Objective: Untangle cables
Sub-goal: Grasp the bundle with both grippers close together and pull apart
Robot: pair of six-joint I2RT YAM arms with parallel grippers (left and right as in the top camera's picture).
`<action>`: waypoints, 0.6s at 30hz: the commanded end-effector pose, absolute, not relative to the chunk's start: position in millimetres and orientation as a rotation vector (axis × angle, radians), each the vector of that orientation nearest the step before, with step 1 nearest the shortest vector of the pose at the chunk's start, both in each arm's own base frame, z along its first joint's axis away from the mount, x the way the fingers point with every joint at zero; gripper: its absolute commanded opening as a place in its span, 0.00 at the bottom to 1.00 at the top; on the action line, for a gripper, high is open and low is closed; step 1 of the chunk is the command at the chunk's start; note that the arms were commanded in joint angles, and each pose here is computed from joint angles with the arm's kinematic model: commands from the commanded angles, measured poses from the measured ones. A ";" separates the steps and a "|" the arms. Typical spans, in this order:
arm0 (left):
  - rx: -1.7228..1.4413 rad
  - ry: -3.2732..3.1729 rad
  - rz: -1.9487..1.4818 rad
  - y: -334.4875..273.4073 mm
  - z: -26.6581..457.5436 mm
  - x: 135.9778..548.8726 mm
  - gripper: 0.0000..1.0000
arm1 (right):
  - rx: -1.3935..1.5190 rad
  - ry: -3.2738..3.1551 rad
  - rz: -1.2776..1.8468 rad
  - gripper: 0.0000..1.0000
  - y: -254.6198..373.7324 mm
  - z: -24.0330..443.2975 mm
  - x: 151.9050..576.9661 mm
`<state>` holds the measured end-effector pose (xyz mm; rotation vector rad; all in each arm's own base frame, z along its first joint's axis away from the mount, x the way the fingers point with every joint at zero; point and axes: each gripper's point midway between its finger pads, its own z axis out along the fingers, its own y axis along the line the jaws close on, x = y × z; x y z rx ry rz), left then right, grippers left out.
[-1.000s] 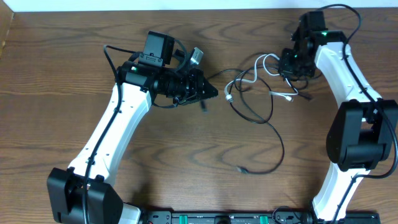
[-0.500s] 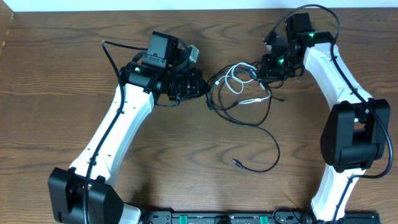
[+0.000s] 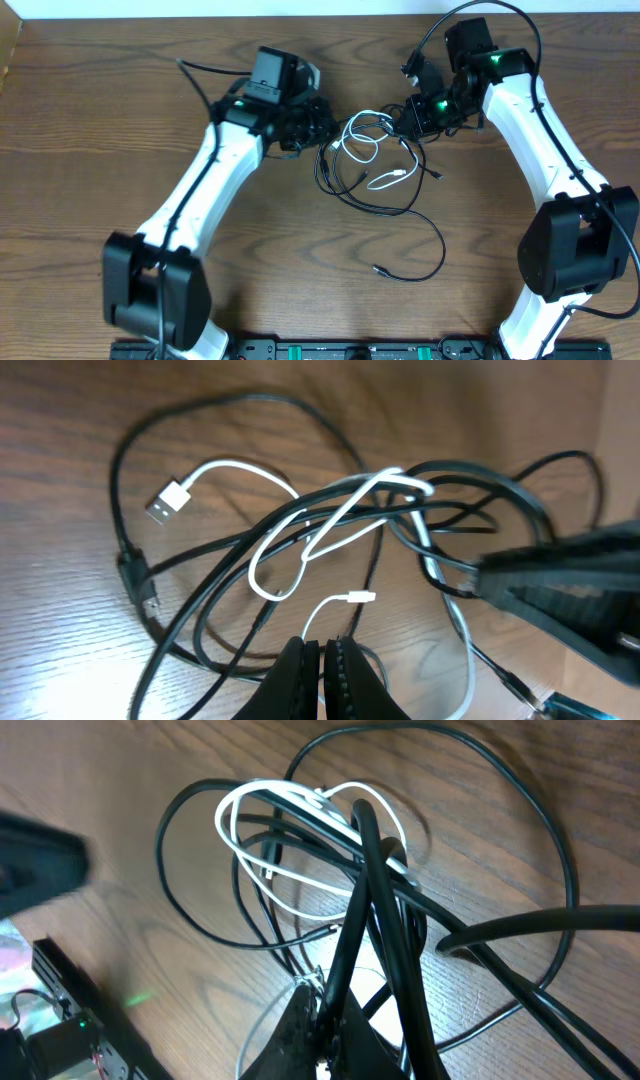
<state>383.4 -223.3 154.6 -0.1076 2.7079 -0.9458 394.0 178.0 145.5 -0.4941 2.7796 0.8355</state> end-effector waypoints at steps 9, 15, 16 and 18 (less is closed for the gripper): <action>-0.153 2.711 -0.885 -250.7 134.1 393.4 0.29 | -0.538 2.738 0.856 0.01 181.3 154.5 393.9; -0.148 2.699 -0.867 -255.1 123.3 401.8 0.36 | -0.538 2.737 0.856 0.01 181.3 154.6 393.9; -0.152 2.704 -0.854 -254.1 119.7 402.8 0.36 | -0.539 2.737 0.855 0.01 181.3 154.5 394.0; -0.171 2.710 -0.820 -251.1 112.7 405.7 0.36 | -0.552 2.733 0.853 0.01 181.3 154.5 393.8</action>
